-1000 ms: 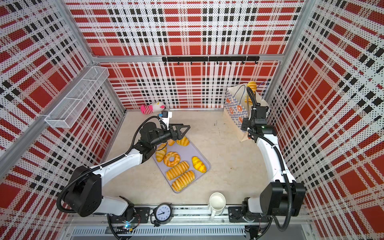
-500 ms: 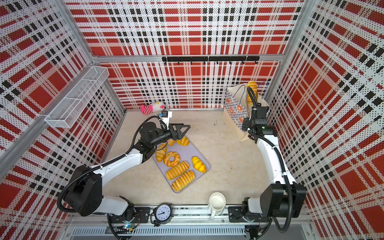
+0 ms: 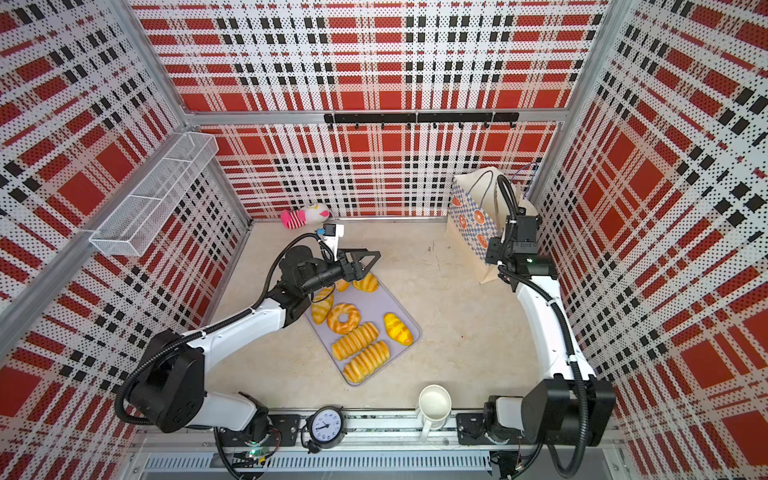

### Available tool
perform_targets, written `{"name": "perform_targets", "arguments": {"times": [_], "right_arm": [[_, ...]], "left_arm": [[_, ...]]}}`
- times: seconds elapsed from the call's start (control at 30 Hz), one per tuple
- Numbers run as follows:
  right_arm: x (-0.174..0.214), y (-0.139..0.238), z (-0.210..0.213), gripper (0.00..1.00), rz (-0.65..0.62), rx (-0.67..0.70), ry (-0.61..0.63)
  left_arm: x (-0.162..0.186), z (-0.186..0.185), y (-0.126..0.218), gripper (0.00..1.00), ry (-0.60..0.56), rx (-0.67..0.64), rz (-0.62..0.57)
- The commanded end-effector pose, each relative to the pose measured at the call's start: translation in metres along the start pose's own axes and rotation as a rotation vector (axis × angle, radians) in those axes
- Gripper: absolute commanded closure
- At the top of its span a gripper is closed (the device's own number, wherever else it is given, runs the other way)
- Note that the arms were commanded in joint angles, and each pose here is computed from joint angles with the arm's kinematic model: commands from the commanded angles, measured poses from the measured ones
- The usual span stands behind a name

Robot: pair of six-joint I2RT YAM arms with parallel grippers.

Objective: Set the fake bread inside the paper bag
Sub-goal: 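Open the tongs with the right gripper to drop the roll into the bag, then swing the empty tongs back toward the tray with the right gripper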

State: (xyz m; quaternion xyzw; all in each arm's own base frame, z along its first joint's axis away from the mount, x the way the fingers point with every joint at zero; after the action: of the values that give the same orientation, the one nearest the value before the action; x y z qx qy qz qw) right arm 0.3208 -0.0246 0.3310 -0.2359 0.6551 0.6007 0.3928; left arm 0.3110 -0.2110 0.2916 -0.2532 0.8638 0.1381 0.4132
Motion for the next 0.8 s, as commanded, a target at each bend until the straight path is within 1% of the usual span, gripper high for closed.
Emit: {"name": "perform_targets", "arguments": {"times": [0.0,0.1,0.2,0.27,0.4,0.5,0.67,0.77], "right_arm": [[-0.009,0.02,-0.005,0.64,-0.08,-0.002,-0.013],[-0.011,0.041,-0.004,0.64,-0.128,-0.042,-0.019],[-0.007,0.063,0.005,0.65,-0.179,-0.184,0.023],[-0.001,0.078,0.012,0.66,-0.208,-0.254,0.086],[0.017,0.1,0.032,0.67,-0.22,-0.304,0.243],[0.032,0.107,0.053,0.66,-0.17,-0.394,0.338],[0.065,0.094,0.097,0.65,0.023,-0.486,0.487],[0.085,0.085,0.122,0.65,0.113,-0.497,0.604]], "left_arm": [[-0.004,-0.009,0.005,0.04,-0.015,0.035,-0.023],[-0.005,-0.01,0.007,0.04,-0.015,0.028,-0.034],[-0.004,-0.003,0.011,0.03,-0.003,-0.017,-0.057],[-0.001,0.003,0.014,0.03,0.028,-0.026,-0.065],[0.004,0.018,0.026,0.04,0.107,-0.051,-0.089],[0.012,0.026,0.035,0.05,0.141,-0.082,-0.092],[0.026,0.035,0.055,0.05,0.194,-0.142,-0.101],[0.037,0.045,0.069,0.06,0.226,-0.204,-0.102]]}}
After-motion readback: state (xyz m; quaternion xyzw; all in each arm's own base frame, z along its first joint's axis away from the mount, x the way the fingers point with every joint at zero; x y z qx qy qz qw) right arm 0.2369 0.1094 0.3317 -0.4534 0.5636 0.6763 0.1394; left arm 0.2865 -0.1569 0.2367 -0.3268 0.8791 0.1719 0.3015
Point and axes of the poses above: each gripper's point midway between its finger pads, its own y axis back along the fingers, its own z axis along the line the jaws close on, x = y × z, the point moved 9 cm from there along y, back along the fingers, and after that the axes turned 1 degree about y, right-handed, at the moved point
